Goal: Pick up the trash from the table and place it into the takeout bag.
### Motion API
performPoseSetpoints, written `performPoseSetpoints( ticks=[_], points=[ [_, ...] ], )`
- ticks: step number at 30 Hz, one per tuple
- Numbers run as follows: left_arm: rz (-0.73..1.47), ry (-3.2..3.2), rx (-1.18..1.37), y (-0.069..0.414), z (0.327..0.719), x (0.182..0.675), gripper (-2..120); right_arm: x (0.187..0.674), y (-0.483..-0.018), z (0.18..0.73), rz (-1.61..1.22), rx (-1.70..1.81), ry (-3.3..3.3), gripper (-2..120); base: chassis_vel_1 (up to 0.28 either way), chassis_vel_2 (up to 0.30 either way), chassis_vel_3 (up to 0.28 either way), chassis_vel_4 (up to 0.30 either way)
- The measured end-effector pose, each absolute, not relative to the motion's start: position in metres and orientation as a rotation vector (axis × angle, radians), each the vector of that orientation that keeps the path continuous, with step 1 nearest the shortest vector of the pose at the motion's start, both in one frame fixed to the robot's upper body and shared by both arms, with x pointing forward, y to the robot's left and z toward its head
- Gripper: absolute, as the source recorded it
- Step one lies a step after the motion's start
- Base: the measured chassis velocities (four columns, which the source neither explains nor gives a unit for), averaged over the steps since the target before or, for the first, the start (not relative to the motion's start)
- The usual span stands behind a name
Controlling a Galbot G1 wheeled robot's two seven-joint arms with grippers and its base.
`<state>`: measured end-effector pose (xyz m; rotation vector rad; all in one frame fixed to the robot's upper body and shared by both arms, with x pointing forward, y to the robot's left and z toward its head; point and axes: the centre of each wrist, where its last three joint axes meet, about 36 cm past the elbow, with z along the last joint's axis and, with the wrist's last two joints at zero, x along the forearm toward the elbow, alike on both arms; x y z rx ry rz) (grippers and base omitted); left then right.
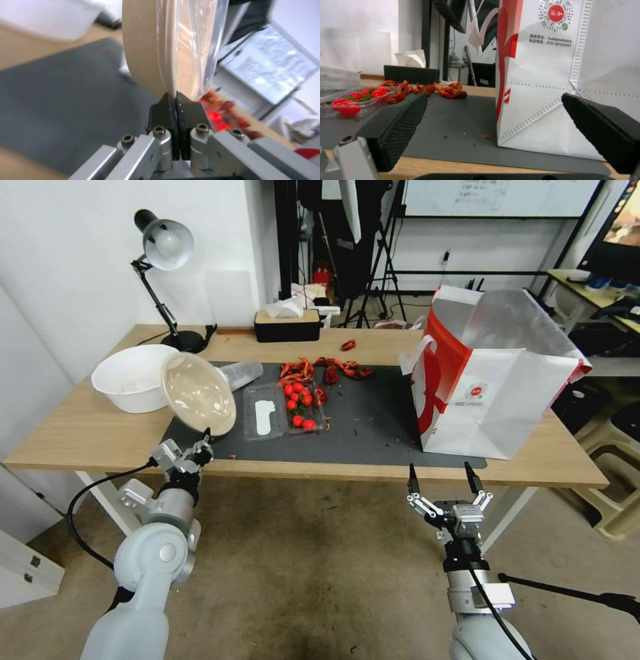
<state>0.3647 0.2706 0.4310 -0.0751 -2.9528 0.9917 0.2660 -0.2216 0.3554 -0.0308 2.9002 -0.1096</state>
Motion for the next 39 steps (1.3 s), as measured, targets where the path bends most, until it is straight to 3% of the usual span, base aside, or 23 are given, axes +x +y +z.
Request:
performPoseSetpoints(
  ticks=[23,39],
  points=[
    [0.626,-3.266,-0.643,0.279,0.455,0.373,0,0.258,-0.218,0.353,-0.117,-0.019,2.925,100,0.0,0.0,0.0,0.0],
    [0.357,-3.241,-1.057,0.297,0.499,0.431,0,0.253,-0.216,0.351,-0.129,-0.016,2.949,100,0.0,0.0,0.0,0.0]
  ],
)
